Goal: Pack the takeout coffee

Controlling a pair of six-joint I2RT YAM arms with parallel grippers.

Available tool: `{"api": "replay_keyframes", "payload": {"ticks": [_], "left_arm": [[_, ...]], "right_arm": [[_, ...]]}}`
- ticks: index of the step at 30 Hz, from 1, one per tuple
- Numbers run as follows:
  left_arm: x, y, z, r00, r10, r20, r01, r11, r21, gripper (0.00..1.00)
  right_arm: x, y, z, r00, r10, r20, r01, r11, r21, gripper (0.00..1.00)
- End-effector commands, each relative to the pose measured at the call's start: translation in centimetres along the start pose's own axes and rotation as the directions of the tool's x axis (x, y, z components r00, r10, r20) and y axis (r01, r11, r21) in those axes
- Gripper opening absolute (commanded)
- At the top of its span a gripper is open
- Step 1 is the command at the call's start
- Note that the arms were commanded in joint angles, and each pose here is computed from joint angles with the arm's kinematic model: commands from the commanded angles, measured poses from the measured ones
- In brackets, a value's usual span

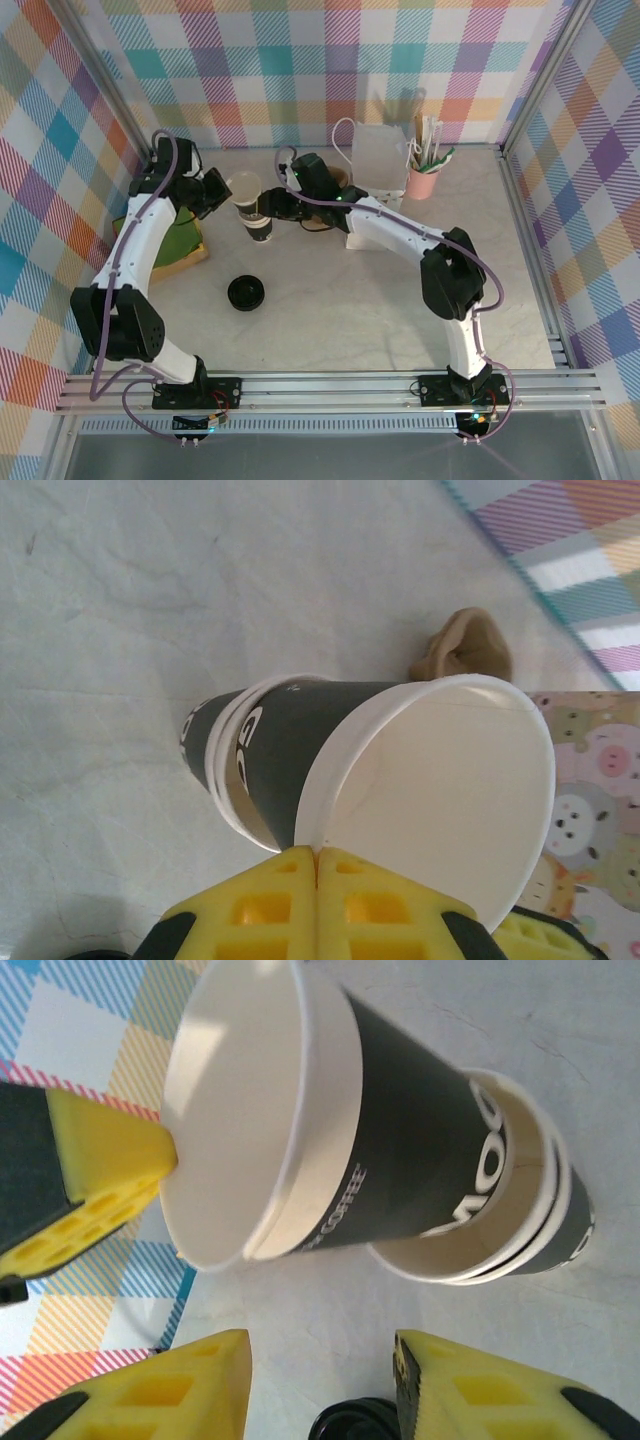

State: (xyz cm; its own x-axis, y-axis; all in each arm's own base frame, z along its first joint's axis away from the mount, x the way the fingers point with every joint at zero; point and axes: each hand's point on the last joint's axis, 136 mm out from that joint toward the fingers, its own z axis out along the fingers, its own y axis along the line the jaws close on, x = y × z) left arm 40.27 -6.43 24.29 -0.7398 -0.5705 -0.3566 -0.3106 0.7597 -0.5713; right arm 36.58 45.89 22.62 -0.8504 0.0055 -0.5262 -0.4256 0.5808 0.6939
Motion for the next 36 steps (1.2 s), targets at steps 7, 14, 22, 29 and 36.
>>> {"api": "replay_keyframes", "payload": {"ticks": [7,14,22,29,36], "left_arm": [[0.6,-2.6,-5.5,0.996,0.055,0.072,-0.06,0.995,0.074,0.0],[2.7,-4.2,-7.2,0.991,0.106,0.076,-0.113,0.988,0.101,0.0],[7.8,-5.9,-6.8,0.977,0.212,0.033,-0.214,0.972,0.095,0.0],[12.1,-6.9,-4.3,0.961,0.276,-0.03,-0.272,0.958,0.092,0.0],[16.4,-7.3,-1.3,0.937,0.331,-0.109,-0.324,0.943,0.08,0.0]], "right_arm": [[-1.4,5.2,-8.4,0.984,-0.164,0.064,0.161,0.986,0.037,0.46],[-0.5,5.9,-14.5,0.965,-0.248,0.087,0.24,0.966,0.094,0.54],[2.9,3.7,-21.0,0.945,-0.322,0.063,0.303,0.931,0.205,0.69],[4.3,2.6,-25.9,0.919,-0.376,0.117,0.335,0.904,0.267,0.86],[5.1,1.8,-26.2,0.927,-0.368,0.066,0.338,0.9,0.276,0.99]]}}
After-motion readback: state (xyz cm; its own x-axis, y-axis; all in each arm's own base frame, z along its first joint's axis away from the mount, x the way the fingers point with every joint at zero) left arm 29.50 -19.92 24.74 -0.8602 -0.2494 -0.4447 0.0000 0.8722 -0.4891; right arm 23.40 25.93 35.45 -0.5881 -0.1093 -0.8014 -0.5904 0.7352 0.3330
